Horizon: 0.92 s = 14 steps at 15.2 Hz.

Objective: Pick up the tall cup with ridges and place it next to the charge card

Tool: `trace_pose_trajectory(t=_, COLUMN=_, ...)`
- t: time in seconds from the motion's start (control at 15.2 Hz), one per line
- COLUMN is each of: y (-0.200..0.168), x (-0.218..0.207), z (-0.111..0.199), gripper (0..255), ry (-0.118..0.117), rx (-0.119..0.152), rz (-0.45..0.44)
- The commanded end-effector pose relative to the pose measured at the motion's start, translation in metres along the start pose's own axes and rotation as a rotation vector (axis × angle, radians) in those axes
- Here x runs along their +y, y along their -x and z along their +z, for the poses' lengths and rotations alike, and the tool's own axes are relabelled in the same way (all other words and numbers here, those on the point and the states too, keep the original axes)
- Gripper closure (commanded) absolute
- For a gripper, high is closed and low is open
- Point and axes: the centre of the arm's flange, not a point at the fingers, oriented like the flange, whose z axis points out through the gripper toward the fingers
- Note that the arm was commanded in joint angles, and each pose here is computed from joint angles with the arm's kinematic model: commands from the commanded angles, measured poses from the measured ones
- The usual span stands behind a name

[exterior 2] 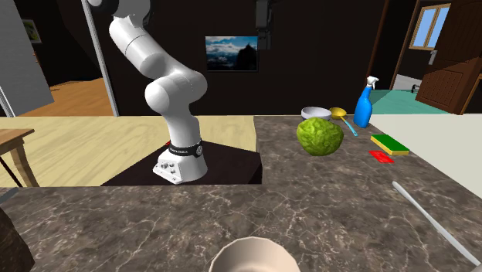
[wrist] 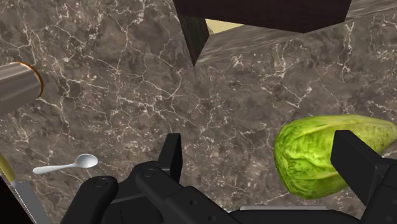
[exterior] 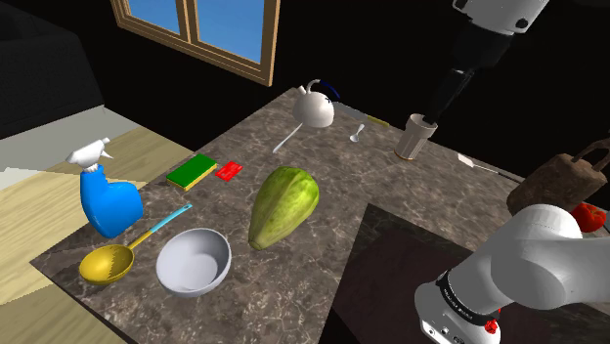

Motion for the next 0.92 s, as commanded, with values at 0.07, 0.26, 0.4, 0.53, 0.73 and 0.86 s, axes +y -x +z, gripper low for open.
trace_pose_trajectory(t=0.07, y=-0.002, x=0.011, z=0.007, gripper=0, ry=0.002, rx=-0.002, rz=-0.002)
trace_pose_trajectory(t=0.26, y=-0.007, x=0.044, z=0.027, gripper=0, ry=0.01, rx=-0.008, rz=-0.007)
trace_pose_trajectory(t=0.4, y=-0.01, x=0.065, z=0.04, gripper=0, ry=0.014, rx=-0.012, rz=-0.011)
trace_pose_trajectory(t=0.53, y=-0.013, x=0.087, z=0.054, gripper=0, ry=0.019, rx=-0.016, rz=-0.015)
trace_pose_trajectory(t=0.73, y=-0.018, x=0.12, z=0.073, gripper=0, ry=0.026, rx=-0.023, rz=-0.021)
trace_pose_trajectory(t=0.86, y=-0.022, x=0.142, z=0.086, gripper=0, ry=0.031, rx=-0.027, rz=-0.024)
